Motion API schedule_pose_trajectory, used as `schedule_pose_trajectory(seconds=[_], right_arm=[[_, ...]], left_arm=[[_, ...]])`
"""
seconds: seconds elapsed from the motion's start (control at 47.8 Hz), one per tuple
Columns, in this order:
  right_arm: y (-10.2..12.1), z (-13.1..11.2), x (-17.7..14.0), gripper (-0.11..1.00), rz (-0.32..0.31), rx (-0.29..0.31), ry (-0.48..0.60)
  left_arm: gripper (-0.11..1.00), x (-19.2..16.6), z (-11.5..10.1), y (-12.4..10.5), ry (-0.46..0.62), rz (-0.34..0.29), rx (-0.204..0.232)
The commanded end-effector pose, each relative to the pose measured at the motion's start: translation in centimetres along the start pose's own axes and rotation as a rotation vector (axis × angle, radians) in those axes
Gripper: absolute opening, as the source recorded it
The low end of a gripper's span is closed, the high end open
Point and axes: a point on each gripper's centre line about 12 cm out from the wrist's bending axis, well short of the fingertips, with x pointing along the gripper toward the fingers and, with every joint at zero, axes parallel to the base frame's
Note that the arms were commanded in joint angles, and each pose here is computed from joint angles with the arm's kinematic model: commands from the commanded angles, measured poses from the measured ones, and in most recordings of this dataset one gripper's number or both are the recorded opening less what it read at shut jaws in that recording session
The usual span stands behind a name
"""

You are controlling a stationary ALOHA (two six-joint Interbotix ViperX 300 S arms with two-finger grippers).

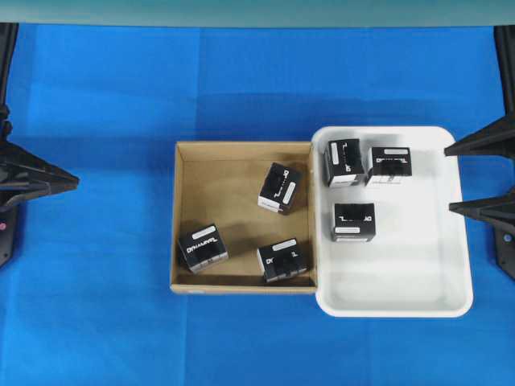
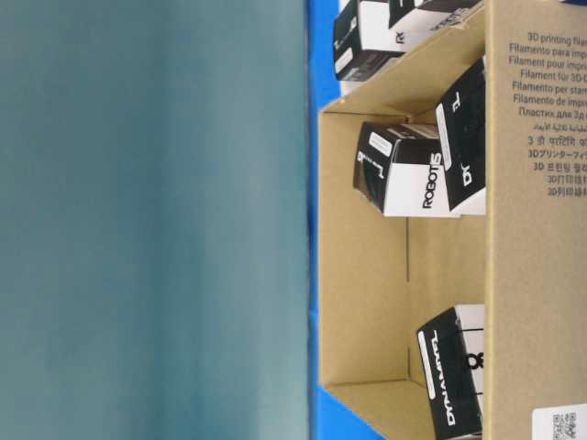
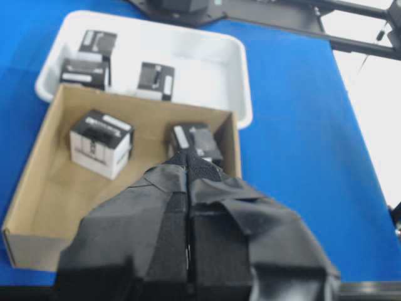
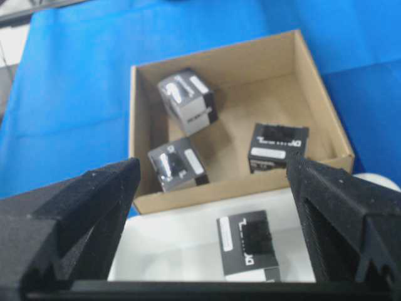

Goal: Pick a box that is randomly placed inside the cardboard box.

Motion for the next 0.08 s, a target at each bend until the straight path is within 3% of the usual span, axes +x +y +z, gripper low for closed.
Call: schedule_pose_trajectory(seconds=[0.0,0.063], right_arm=[[0.07,0.34,-0.16,0.95,0.003,0.007,-0.015],[0.07,0.29,-0.25,0.95,0.005,0.010,-0.018]], left_arm=[[-0.07,-0.05,0.83,-0.31,-0.020,-0.012,0.000],[-0.07,-0.05,0.78,-0.58,-0.017,-0.027,0.006]])
